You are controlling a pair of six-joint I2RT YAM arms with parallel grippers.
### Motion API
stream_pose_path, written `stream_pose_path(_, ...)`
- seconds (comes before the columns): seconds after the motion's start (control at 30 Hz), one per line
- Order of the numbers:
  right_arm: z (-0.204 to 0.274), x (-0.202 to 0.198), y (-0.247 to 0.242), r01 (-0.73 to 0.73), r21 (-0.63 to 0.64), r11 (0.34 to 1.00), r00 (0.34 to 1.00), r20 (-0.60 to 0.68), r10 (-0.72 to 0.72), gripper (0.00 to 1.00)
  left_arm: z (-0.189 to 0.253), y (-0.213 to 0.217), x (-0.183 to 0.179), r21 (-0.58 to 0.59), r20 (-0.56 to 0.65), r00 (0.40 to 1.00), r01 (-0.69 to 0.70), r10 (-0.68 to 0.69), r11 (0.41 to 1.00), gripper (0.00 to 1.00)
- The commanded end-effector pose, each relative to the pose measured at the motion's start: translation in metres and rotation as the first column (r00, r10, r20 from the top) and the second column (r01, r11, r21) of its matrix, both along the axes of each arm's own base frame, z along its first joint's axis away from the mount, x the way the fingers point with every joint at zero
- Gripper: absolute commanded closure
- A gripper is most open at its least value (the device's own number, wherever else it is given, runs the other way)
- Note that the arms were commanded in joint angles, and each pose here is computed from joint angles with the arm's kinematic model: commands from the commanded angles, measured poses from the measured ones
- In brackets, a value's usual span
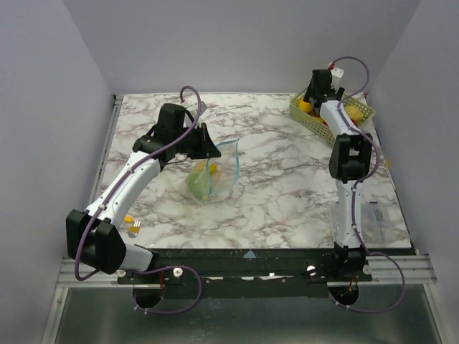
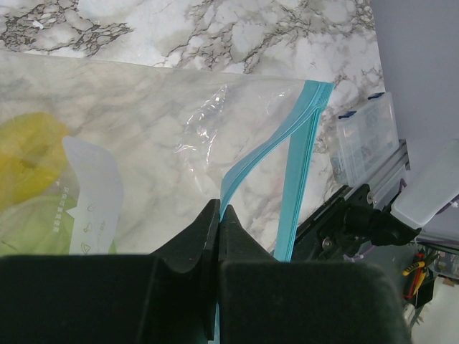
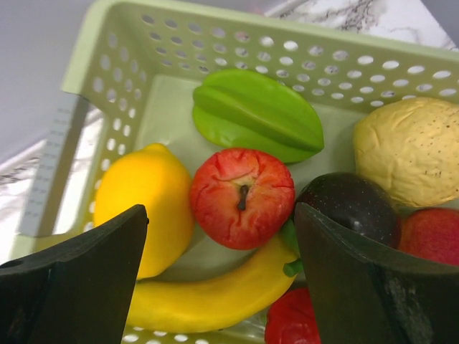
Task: Place the food in the zip-top bag and seal the zipper
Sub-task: Pick up the fake fruit from the bin.
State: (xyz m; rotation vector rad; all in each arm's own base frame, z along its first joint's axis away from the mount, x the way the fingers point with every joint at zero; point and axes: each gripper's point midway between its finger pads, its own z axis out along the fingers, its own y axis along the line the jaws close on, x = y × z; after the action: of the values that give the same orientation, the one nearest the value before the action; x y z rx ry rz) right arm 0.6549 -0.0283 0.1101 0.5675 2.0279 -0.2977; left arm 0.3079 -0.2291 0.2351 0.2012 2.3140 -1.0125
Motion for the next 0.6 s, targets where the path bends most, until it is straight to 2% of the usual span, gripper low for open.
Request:
stream_pose_path(0.0, -0.028, -0.003, -0.019, 0.028, -0.025, 0.999, 0.998, -0.061, -0.030, 0.15, 0.013, -0.006, 0.000, -0.030, 0.015, 0.999, 0.029, -0.029, 0.999, 1.00)
stream_pose_path(0.3, -0.059, -0.010, -0.027, 0.024, -0.013, 1.000, 0.993, -0.117, -0.025, 0.28, 0.013, -0.007, -0.001, -0.035, 0.013, 0.999, 0.033, -0.033, 0.999, 1.00)
stream_pose_path(0.5, -0.072, -0.015, -0.030, 0.025, -0.012, 1.000, 0.989, -0.147, -0.027, 0.29, 0.014, -0.006, -0.001, -0.034, 0.017, 0.999, 0.032, -0.032, 0.999, 1.00)
stream_pose_path(0.57, -0.075, -0.015, -0.031, 0.024, -0.008, 1.000, 0.988, -0.150, -0.025, 0.33, 0.013, -0.007, -0.001, -0.034, 0.013, 0.999, 0.033, -0.033, 0.999, 1.00)
